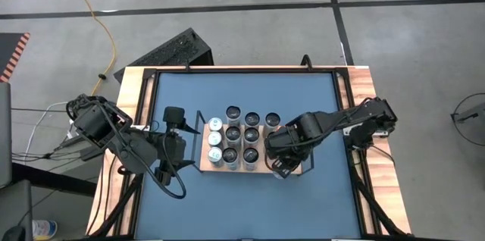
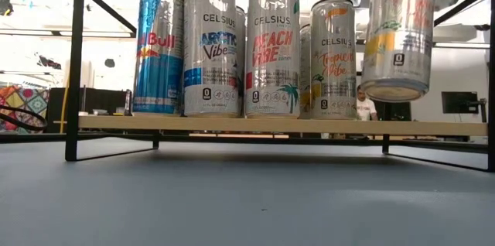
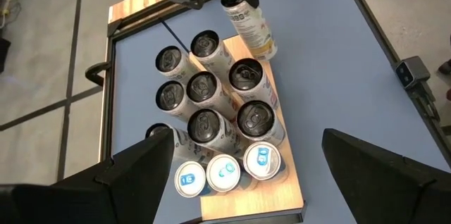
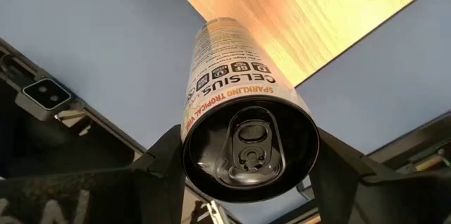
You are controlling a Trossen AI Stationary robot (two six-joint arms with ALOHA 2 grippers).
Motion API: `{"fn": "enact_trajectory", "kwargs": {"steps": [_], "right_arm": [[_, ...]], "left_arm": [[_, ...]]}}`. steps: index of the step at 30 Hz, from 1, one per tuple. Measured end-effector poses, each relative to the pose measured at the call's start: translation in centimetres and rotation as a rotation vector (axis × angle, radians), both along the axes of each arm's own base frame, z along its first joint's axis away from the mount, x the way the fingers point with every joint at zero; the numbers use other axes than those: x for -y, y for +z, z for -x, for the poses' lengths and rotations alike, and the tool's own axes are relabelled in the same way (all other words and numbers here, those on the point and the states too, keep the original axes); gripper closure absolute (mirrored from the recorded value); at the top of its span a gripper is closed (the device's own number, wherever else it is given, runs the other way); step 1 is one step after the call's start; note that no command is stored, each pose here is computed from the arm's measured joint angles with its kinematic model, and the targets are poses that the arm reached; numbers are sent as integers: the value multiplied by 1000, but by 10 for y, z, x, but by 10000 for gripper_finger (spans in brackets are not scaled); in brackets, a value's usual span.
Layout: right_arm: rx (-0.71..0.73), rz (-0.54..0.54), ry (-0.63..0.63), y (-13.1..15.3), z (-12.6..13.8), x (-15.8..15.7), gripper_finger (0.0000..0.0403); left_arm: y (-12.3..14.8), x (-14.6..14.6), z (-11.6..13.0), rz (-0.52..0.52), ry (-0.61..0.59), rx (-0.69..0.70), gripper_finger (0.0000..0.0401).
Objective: Place canned beverage on shelf
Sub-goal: Put the yellow soda can on the shelf aligned with the other yellow soda cans
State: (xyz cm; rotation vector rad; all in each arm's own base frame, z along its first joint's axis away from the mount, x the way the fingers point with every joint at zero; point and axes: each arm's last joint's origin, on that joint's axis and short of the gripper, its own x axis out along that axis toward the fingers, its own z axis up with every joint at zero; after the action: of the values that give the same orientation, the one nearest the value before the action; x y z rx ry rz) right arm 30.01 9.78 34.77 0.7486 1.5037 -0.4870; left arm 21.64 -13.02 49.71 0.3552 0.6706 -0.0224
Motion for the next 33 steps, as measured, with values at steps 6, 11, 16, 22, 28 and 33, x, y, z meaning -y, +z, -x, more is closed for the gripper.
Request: {"fn": "enact_trajectory", "kwargs": {"steps": [6,11,16,22,28,33], "right_arm": [[9,17,2,0,-2,6,191],[17,40,-16,0,-4,15,191],[17,40,-16,0,-5,16,191],[17,37,-8,0,-4,13,186],[-6,23,29,-6,-4,14,177],[-15,-10,80,-8,-4,14,173]], "left_arm": [[0,0,0,1,1,0,53],[0,0,0,0,0,0,53],[0,0,0,1,-1,-1,53],[0,0,0,1,-1,-1,53],[0,0,0,1,-1,-1,53],[0,0,0,1,-1,-1,53]]}}
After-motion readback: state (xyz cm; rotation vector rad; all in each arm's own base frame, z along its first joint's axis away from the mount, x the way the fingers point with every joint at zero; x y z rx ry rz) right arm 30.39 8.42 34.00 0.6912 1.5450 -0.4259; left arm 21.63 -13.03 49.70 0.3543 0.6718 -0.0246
